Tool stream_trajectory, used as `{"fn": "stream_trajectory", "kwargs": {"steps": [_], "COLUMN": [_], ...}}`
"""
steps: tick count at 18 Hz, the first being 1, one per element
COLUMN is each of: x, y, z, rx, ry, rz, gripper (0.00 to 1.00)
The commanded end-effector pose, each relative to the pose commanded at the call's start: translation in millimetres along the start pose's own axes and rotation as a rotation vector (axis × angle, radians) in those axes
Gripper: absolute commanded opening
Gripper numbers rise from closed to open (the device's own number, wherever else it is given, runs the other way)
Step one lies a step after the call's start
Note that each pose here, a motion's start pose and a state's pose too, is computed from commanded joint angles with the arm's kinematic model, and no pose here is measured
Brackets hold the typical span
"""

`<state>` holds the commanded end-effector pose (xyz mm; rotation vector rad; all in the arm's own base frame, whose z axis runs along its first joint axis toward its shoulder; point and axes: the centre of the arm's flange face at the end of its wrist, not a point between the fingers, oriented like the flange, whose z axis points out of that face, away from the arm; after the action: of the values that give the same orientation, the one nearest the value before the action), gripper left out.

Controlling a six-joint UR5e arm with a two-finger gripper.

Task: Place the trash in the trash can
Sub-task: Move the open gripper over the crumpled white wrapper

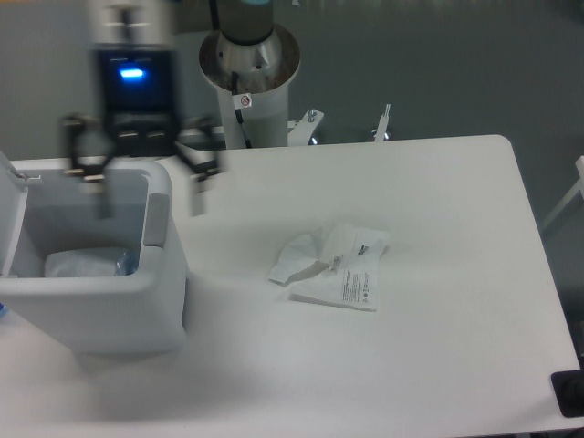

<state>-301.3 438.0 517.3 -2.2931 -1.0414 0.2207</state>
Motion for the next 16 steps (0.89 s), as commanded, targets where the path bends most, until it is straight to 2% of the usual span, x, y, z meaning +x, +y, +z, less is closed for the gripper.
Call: {"fn": "stream_trajectory", "kwargs": {"steps": [2, 5, 8, 10, 13, 16], "x": [-39, -71, -83, -88, -97, -104], "y": [-2, 4, 49, 71, 88, 103], "z": [24, 65, 114, 139, 177, 202], "rx": [-0.036, -0.117, -0.266, -0.349, -0.441, -0.552], "ry": [-0.071, -0.113, -0.082, -0.063, -0.028, -0.065], "rz": [-0.046, -0.027, 0.285, 0.453, 0.604, 0.772], "gripper": [1.0, 1.0, 1.0, 1.0, 1.0, 1.0]}}
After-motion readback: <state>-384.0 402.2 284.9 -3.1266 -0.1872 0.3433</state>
